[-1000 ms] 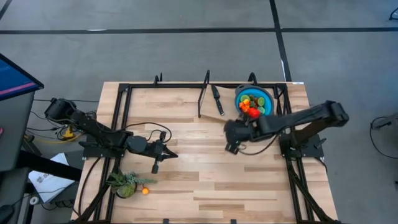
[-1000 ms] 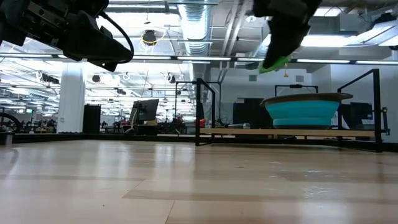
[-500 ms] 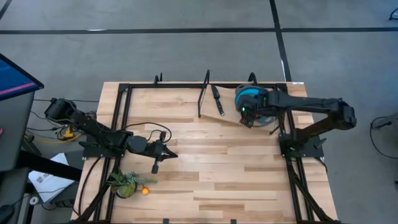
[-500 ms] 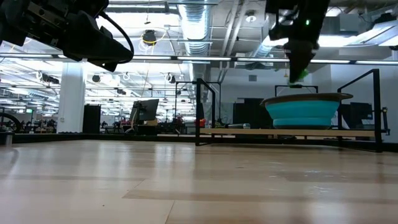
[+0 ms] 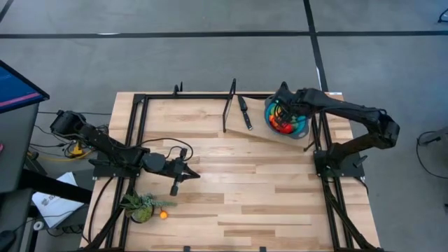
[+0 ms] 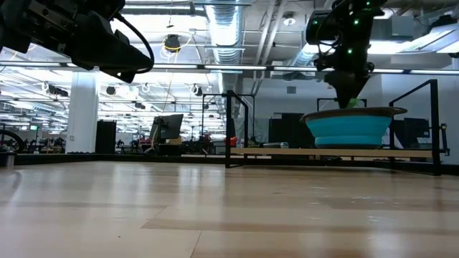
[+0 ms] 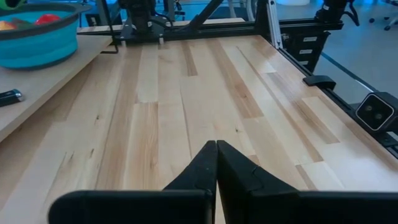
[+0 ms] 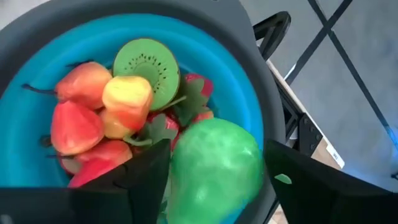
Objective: Pick & Place Fruit
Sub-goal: Put the half green pear into the blue colander, then put the orange pear into the blue colander
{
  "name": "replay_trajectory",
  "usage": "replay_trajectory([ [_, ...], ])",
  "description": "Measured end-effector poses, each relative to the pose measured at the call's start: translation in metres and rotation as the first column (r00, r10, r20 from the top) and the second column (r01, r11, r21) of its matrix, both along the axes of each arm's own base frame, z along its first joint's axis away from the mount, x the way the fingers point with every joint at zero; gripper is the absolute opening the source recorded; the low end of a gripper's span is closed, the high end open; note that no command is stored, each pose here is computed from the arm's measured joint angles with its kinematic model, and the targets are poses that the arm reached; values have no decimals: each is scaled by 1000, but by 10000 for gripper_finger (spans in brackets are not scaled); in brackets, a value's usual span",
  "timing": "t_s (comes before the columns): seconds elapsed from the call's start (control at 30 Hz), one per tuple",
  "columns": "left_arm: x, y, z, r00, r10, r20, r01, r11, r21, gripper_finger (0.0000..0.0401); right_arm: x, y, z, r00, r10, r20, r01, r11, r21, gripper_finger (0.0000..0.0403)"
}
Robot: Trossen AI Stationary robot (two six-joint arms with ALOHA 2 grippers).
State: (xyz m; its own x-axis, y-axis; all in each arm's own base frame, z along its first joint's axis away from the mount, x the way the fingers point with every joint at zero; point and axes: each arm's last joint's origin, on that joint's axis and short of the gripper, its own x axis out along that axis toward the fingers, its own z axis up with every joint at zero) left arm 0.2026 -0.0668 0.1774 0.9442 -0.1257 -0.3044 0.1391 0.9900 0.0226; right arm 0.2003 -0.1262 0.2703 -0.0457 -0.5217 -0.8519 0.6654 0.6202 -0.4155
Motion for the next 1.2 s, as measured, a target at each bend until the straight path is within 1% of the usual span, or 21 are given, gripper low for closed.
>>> replay_trajectory([
  [0.1, 0, 0, 0, 1000, 0, 0, 0, 1000, 0, 0, -2, -4, 0, 1000, -7, 3, 7, 1000, -4, 271],
  [0.2, 0, 0, 0, 1000, 0, 0, 0, 1000, 0, 0, -2, -5, 0, 1000, -8, 2, 8, 1000, -5, 280],
  [0.43, 0, 0, 0, 1000, 1, 0, -1, 1000, 0, 0, 2, 0, 0, 1000, 19, 7, -19, 1000, -4, 280],
  [0.83, 0, 0, 0, 1000, 1, 0, -1, 1000, 0, 1, 17, 28, 1, 992, 122, 25, -122, 993, -4, 280],
  [1.0, 0, 0, 0, 1000, 1, 0, -1, 1000, 0, 1, 22, 34, 10, 987, 154, 52, -153, 988, -18, 280],
  [1.2, 0, 0, 0, 1000, 1, 1, -1, 1000, 0, 1, 26, 35, 26, 985, 128, 118, -124, 992, -39, 280],
])
